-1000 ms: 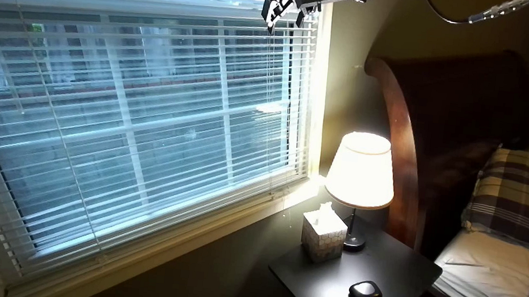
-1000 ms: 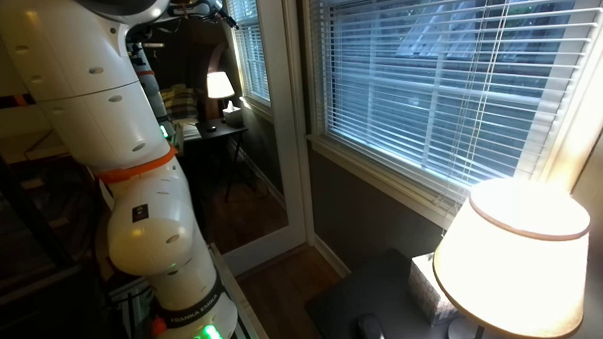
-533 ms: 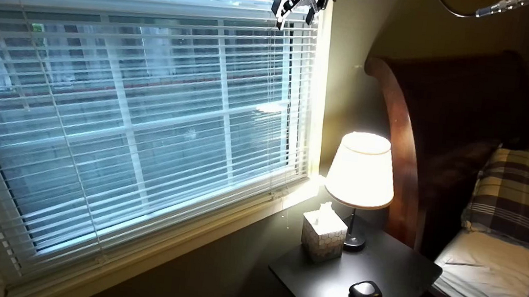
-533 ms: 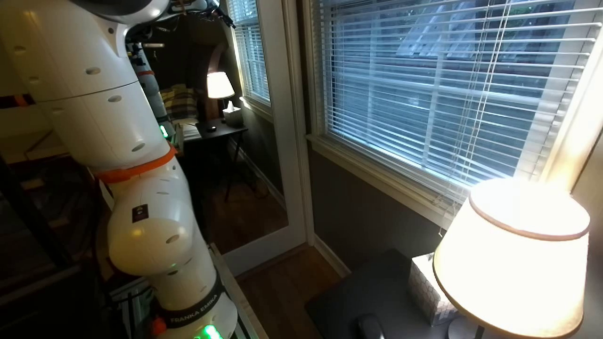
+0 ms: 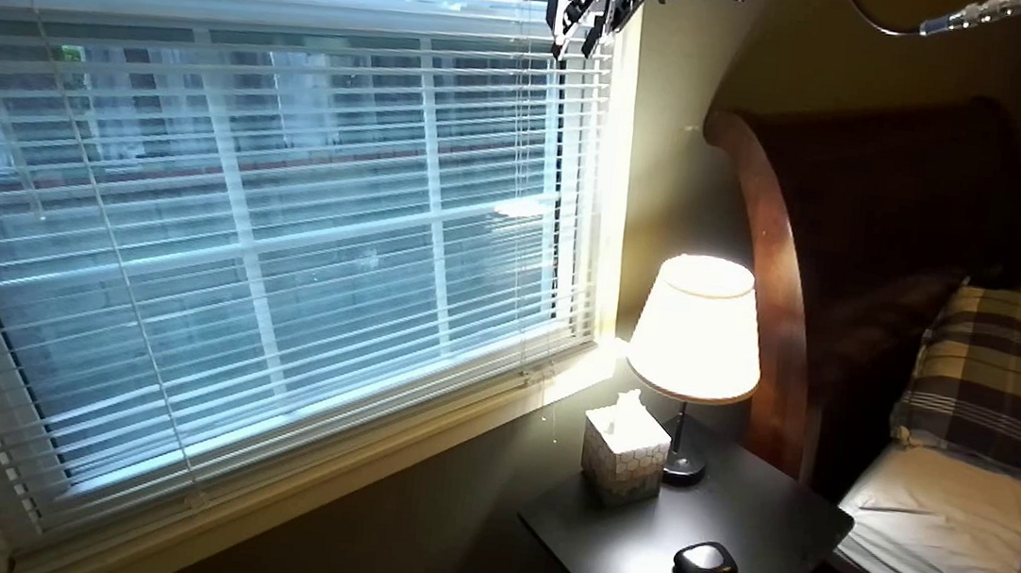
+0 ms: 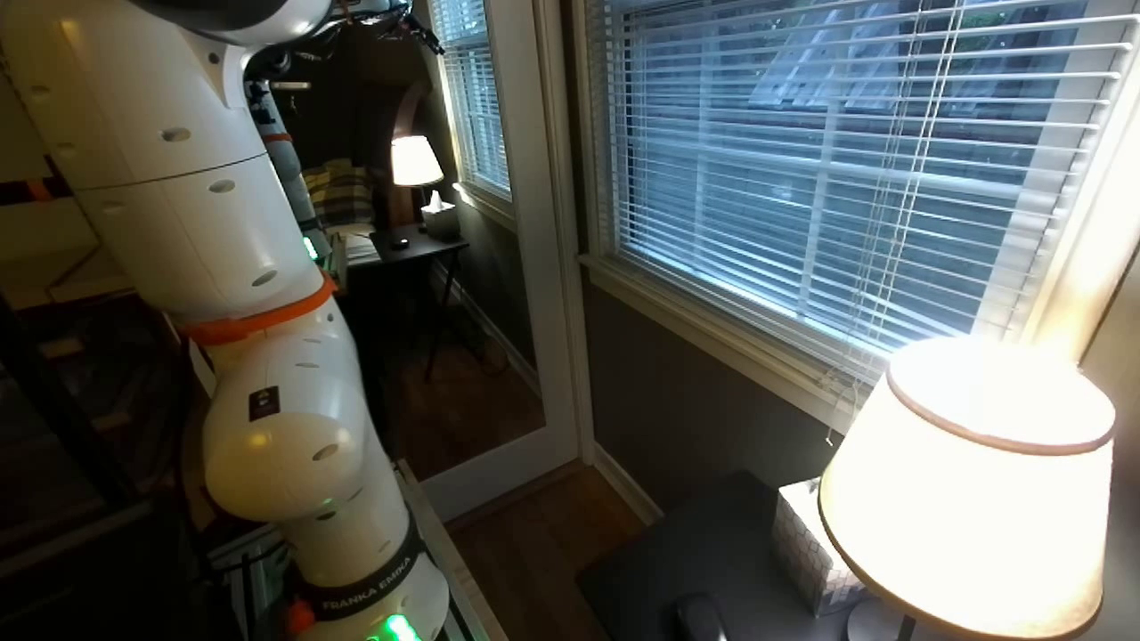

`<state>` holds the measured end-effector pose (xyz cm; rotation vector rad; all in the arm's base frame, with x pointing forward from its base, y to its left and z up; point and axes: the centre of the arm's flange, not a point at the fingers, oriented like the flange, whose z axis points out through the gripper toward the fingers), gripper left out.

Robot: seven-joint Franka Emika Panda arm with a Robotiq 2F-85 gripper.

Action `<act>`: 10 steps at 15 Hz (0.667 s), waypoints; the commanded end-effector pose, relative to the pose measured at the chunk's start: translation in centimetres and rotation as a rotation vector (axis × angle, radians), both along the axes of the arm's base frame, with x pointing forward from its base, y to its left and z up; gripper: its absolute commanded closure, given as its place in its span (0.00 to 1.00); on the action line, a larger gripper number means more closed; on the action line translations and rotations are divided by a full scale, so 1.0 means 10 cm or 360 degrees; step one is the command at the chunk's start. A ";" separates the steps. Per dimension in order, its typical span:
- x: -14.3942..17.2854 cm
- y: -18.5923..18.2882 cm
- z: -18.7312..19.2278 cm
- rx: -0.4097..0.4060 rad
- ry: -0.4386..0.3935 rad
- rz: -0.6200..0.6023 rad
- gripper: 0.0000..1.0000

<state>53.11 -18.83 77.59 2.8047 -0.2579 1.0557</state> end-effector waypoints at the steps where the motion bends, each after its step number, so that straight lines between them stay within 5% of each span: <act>1: 0.08 -0.07 -0.05 0.0041 -0.0064 0.0079 0.59; 4: 0.13 -0.09 -0.05 0.0022 -0.0151 0.0125 0.63; 7: 0.18 -0.09 -0.06 0.0018 -0.0207 0.0175 0.55; 10: 0.21 -0.07 -0.09 0.0028 -0.0184 0.0210 0.75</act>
